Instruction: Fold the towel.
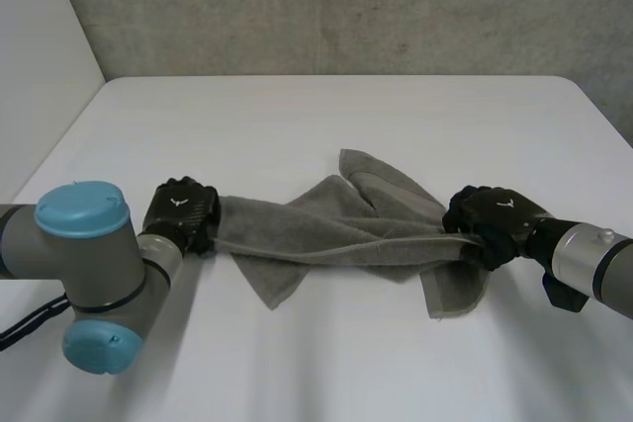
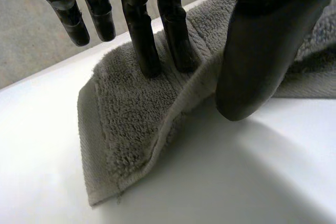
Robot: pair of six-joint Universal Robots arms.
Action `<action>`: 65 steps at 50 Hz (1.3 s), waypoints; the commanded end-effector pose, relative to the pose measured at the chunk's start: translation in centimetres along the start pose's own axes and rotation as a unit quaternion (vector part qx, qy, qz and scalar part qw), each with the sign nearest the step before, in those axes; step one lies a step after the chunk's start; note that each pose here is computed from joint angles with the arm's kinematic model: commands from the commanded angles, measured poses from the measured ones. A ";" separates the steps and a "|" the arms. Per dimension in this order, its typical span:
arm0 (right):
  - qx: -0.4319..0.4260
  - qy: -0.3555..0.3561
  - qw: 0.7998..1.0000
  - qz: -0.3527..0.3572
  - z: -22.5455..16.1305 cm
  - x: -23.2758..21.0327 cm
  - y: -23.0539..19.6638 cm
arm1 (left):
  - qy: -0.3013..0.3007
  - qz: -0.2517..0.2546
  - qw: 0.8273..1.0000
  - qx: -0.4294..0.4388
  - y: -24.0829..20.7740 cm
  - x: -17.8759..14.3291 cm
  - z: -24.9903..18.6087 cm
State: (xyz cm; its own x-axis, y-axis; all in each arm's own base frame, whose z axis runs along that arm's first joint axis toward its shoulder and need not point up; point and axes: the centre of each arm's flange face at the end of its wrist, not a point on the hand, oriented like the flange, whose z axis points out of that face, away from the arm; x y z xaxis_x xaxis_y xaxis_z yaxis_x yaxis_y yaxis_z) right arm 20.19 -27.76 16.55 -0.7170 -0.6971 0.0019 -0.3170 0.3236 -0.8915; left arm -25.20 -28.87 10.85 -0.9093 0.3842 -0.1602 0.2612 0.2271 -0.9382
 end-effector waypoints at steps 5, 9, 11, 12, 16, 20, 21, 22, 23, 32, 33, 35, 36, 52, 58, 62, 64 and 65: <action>0.000 0.002 1.000 0.004 0.0 0.2 0.0 | 0.002 0.001 1.000 -0.007 0.6 0.1 0.2; -0.001 0.005 1.000 0.005 -0.1 0.2 0.0 | 0.001 0.001 1.000 -0.005 0.5 0.1 0.4; -0.002 0.004 1.000 0.006 -0.1 0.2 0.0 | -0.002 -0.001 1.000 -0.002 0.3 -0.1 0.5; -0.001 0.006 1.000 0.004 -0.2 0.3 -0.2 | -0.002 -0.002 1.000 -0.002 0.1 -0.2 0.4; 0.003 0.009 1.000 0.000 -0.6 0.3 -0.8 | -0.004 -0.002 1.000 0.012 -1.2 -0.4 -0.2; 0.012 0.009 0.999 -0.029 -1.4 0.4 -2.6 | -0.006 -0.001 0.999 0.032 -3.5 -0.9 -1.4; 0.012 0.009 0.999 -0.029 -1.4 0.4 -2.6 | -0.004 0.001 0.999 0.041 -4.5 -0.9 -1.7; 0.016 0.010 0.998 -0.054 -1.2 0.6 -3.3 | -0.009 0.002 0.999 0.049 -5.4 -1.3 -1.7; 0.016 0.010 0.998 -0.054 -1.2 0.6 -3.3 | -0.009 0.002 0.999 0.049 -5.5 -1.4 -1.7; 0.107 0.071 0.964 -0.232 4.2 2.8 -12.1 | -0.038 0.019 0.978 0.204 -15.4 -3.1 3.0; 0.152 0.113 0.946 -0.262 4.1 3.1 -15.5 | -0.051 0.030 0.968 0.242 -18.0 -3.6 3.3; 0.211 0.159 0.921 -0.286 3.4 3.2 -19.2 | -0.062 0.040 0.957 0.282 -20.7 -3.8 3.0; 0.276 0.196 0.891 -0.303 2.2 3.0 -22.7 | -0.072 0.044 0.945 0.315 -23.0 -4.3 2.3; 0.375 0.118 0.863 -0.317 -1.4 -0.1 -21.9 | -0.045 0.068 0.909 0.409 -25.5 -4.3 -4.4; 0.284 0.109 0.901 -0.308 0.1 2.1 -15.9 | -0.041 0.069 0.943 0.324 -19.5 -4.8 -2.6; 0.236 0.084 0.918 -0.306 0.9 2.0 -12.0 | -0.035 0.063 0.969 0.237 -12.9 -5.0 -1.2; 0.214 0.066 0.926 -0.305 1.2 1.6 -9.9 | -0.026 0.061 0.974 0.215 -11.0 -4.5 -1.2; 0.193 0.048 0.931 -0.307 1.4 1.1 -7.9 | -0.016 0.060 0.979 0.195 -9.3 -4.1 -1.3</action>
State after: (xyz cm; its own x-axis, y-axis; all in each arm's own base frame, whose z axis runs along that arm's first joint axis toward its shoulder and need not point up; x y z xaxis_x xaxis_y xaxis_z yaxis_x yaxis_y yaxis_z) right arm 23.63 -33.89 28.82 -0.6116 -0.5066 0.6077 -0.3884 -0.4769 -0.7885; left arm -24.41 -32.68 26.89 -0.9037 0.3130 -0.2920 0.1826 -0.3350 -0.9244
